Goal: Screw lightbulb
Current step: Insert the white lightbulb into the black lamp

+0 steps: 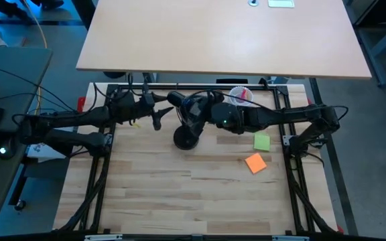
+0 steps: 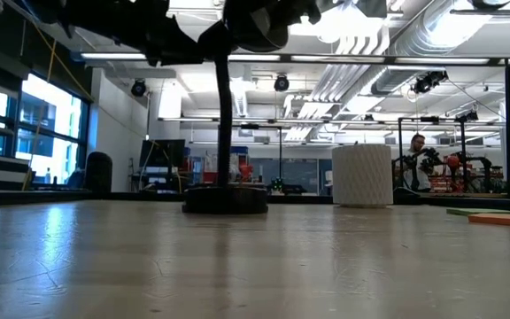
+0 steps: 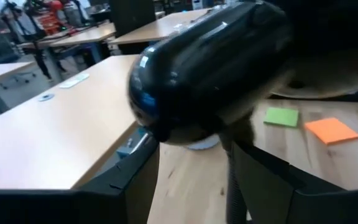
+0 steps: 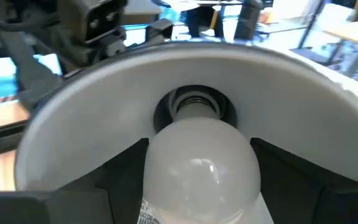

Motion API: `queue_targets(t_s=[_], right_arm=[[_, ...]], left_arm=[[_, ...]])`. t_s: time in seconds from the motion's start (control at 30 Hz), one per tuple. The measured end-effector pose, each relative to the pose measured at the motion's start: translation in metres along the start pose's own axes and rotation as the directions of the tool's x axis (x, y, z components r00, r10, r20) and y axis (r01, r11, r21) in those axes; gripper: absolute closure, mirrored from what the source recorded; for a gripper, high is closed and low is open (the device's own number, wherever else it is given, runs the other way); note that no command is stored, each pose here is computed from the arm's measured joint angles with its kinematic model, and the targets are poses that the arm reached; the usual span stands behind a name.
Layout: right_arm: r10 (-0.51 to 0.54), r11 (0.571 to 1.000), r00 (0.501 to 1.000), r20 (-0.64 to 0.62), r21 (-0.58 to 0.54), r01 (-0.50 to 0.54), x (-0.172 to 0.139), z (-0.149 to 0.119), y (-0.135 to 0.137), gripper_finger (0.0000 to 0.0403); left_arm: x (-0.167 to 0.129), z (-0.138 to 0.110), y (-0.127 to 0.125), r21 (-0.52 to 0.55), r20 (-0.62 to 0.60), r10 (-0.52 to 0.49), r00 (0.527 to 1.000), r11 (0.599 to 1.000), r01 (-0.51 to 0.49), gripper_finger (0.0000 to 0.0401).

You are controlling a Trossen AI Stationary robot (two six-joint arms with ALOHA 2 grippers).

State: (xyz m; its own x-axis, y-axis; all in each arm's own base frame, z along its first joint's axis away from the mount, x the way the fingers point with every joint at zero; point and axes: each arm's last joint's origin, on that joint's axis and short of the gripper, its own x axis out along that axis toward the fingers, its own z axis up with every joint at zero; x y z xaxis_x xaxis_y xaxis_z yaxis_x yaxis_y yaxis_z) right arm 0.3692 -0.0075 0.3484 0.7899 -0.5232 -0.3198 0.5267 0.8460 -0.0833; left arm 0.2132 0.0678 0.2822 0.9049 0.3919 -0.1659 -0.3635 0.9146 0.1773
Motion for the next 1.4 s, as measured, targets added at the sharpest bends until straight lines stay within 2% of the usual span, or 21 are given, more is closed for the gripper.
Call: queue_targets(t_s=[0.1,0.23,0.47,0.57,0.67,0.87,0.97,1.2,1.33,1.4], right_arm=[[0.039,0.999,0.999,-0.006,0.006,-0.039,-0.002,0.002,-0.003,0.0132],[0.02,1.0,1.0,-0.007,-0.002,-0.02,-0.003,0.001,-0.003,0.0129],[0.017,0.995,0.998,-0.053,-0.093,-0.021,-0.006,-0.005,0.002,0.0128],[-0.003,0.994,0.999,-0.045,-0.111,-0.002,-0.008,-0.004,0.003,0.0128],[-0.024,0.989,0.999,-0.041,-0.146,0.017,-0.008,-0.005,0.004,0.0128],[-0.095,0.955,0.994,-0.045,-0.285,0.079,-0.023,-0.009,0.016,0.0128],[-0.066,0.947,0.996,-0.06,-0.317,0.044,-0.034,-0.011,0.024,0.0132],[-0.048,0.9,0.99,-0.129,-0.435,-0.013,-0.071,-0.021,0.036,0.0142],[0.027,0.863,0.989,-0.148,-0.496,-0.098,-0.105,-0.022,0.036,0.0142],[0.107,0.847,0.982,-0.157,-0.503,-0.172,-0.119,-0.024,0.036,0.0143]], left_arm=[[0.0,0.0,-0.003,0.003,-0.003,0.022,1.0,1.0,-0.022,0.0203],[-0.001,0.001,-0.005,0.004,-0.003,0.047,0.999,0.999,-0.047,0.0203],[-0.002,0.003,-0.011,0.039,0.004,0.052,0.999,0.998,-0.052,0.0203],[-0.004,0.005,-0.015,0.118,0.005,0.152,0.988,0.981,-0.152,0.0203],[-0.005,0.004,-0.013,0.143,-0.018,0.278,0.96,0.951,-0.272,0.0204],[-0.007,0.002,-0.018,0.165,-0.052,0.357,0.933,0.924,-0.344,0.0204],[-0.01,0.003,-0.024,0.181,-0.049,0.396,0.917,0.907,-0.381,0.0204],[-0.022,0.008,-0.058,0.236,-0.012,0.295,0.956,0.93,-0.283,0.0204],[-0.034,0.011,-0.078,0.325,0.002,0.317,0.948,0.897,-0.301,0.0204],[-0.039,0.013,-0.085,0.343,0.021,0.34,0.94,0.881,-0.326,0.0204]])
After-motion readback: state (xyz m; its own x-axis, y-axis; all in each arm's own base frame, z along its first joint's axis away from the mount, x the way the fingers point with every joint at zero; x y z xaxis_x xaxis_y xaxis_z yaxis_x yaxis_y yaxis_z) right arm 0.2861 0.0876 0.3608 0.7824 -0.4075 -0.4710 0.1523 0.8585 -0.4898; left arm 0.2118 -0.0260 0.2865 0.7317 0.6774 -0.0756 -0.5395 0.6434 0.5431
